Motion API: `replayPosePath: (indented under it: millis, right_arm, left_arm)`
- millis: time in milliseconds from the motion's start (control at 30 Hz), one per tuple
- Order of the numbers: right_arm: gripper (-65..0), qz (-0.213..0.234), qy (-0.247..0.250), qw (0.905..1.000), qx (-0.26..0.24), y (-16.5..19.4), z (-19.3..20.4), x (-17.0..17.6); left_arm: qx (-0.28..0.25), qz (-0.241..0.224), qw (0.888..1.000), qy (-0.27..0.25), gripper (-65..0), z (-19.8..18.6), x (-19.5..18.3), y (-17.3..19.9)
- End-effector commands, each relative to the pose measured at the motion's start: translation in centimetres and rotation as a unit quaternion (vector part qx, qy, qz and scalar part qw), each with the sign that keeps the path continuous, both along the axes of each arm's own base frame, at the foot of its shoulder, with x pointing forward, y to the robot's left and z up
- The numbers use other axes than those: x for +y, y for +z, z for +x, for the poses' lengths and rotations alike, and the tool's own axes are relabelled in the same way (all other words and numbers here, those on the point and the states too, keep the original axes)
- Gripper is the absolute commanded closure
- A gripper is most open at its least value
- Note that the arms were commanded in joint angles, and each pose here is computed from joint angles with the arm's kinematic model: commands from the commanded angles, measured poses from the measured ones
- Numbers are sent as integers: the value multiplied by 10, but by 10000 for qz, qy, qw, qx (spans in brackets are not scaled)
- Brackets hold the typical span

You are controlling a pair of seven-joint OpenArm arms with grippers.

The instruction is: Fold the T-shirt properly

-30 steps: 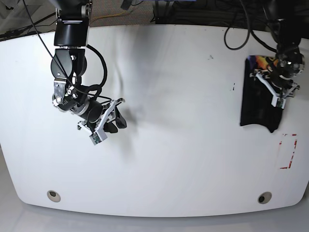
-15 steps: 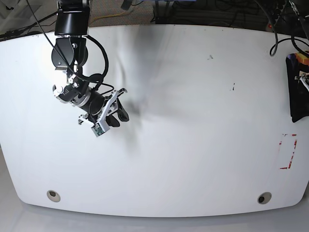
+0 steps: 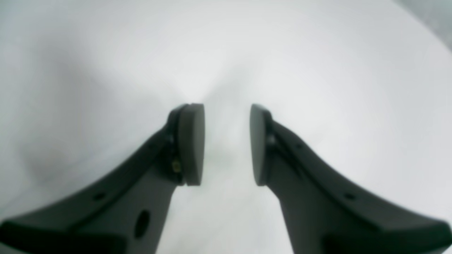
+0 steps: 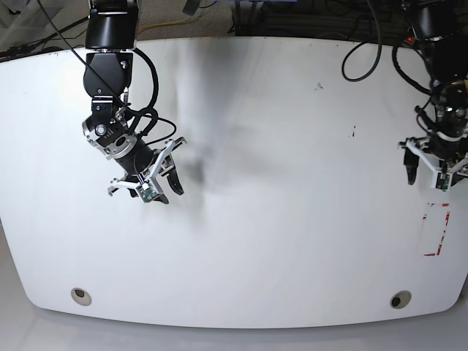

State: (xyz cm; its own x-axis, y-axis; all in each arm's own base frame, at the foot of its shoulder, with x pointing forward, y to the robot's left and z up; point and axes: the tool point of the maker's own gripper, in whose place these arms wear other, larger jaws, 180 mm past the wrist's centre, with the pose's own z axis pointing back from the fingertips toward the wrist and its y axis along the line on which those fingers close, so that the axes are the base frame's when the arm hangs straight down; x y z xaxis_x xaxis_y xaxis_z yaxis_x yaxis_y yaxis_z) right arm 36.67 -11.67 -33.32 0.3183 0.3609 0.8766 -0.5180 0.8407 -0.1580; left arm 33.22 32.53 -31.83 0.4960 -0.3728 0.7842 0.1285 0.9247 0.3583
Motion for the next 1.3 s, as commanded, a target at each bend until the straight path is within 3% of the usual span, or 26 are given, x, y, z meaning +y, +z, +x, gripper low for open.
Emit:
replayPosePath:
  millis: [0,167,267,500,733,1000,1267]
  right_arm:
    - [-203,170,-168,9984,-514,15,6,-15]
    - [-203,445,-594,9944,-751,3,-9,-50]
    - [-203,478,-803,9933,-676,-11,-31,-70]
    - [-203,1026,-1025,9894,-91,-38,-89,-89]
    - [-203,1237,-1183,9840,502,-61,-150,-89]
    - [-203,1466,-1638,9679,1218,-73,-237,-96]
    - [-201,1620,-2016,9486,1824,-74,-321,-101]
  left_arm:
    - [-878,17,9960,148,-464,12,-25,22]
    - [-1206,-84,9927,33,-464,0,-96,-1]
    - [-1068,-399,9934,108,-464,-20,-130,-19]
    - [-492,-1075,9929,92,-439,-85,-186,-52]
    - [-74,-1289,9916,-69,-414,-154,-206,-72]
    - [850,-1714,9814,134,-410,-243,-216,-79]
    - [1800,-1689,9688,214,-408,-321,-213,-88]
